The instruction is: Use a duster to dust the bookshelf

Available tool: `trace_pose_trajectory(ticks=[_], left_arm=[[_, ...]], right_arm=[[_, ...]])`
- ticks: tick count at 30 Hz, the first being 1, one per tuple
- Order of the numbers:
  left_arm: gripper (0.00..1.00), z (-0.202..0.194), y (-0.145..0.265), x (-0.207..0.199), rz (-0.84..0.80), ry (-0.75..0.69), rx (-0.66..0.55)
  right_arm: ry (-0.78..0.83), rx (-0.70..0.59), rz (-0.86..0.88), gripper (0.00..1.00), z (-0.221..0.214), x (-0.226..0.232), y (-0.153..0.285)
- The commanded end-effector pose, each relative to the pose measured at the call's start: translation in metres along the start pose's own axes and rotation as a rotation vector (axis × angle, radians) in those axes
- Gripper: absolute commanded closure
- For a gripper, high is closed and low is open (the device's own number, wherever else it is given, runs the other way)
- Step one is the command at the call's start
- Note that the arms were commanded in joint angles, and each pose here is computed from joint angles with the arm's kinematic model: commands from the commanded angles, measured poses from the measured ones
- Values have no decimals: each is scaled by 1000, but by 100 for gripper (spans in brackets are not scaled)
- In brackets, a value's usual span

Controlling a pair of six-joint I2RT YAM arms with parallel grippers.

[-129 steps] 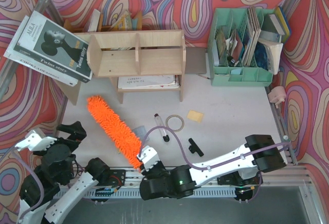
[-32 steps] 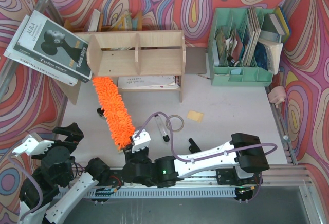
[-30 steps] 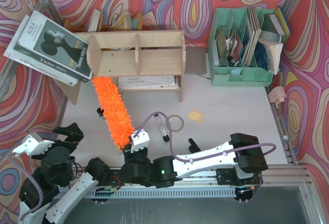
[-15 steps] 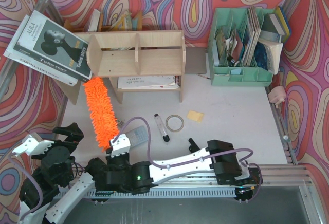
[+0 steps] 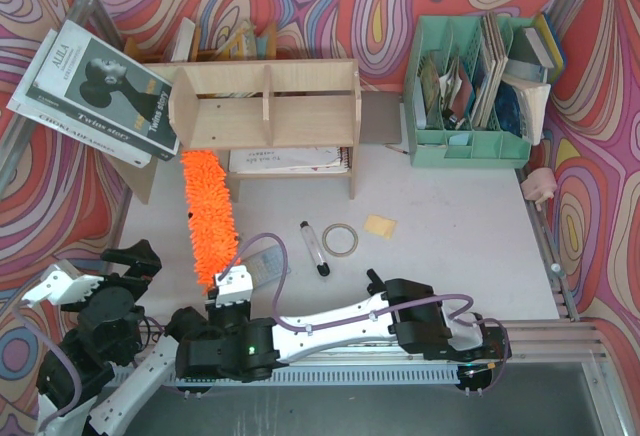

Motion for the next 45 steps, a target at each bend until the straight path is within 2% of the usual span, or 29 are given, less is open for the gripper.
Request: trace_pose_trajectory(ticks=[1,3,8,16,21,26,28,41,45], left_arm=[[2,-2,-1,6,13,-10,-10],[2,-2,-1,6,13,-12,-11],[2,-2,-1,6,15,-13,-11],[2,-1,-1,7,18,-11,-16],[2,-1,-1,6,20,-15,-14],[2,-2,-2,6,20,-16,-15],[2,-2,-2,6,19,-17,-14],[2,-1,-1,7,18,-10,-14],[2,0,-1,7,20,-7,-17]], right_arm=[[-59,-90,-78,100,23,-16,2],[-53,-38,-69,100,15,-17,-3],[-59,188,-54,100,-22,-28,-24],[-34,255,-77,100,-34,-29,-30],[-84,141,-93,100,-4,-34,-22],[-22,-146,-36,100,33,-17,19],[-11,-188,-18,100,34,-7,34],[-14,225,-27,100,-32,-20,-13],[-18,279,-47,100,-39,-22,-20]])
Point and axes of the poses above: each gripper's point midway between its finger pads, its own y axis back along the fingers, its own x axis along the line the jaws close on, z = x × y, the point moved 5 cm from there along y, back along the fingers, and after that the axes turned 10 degrees about y, right-handed, at the moved point
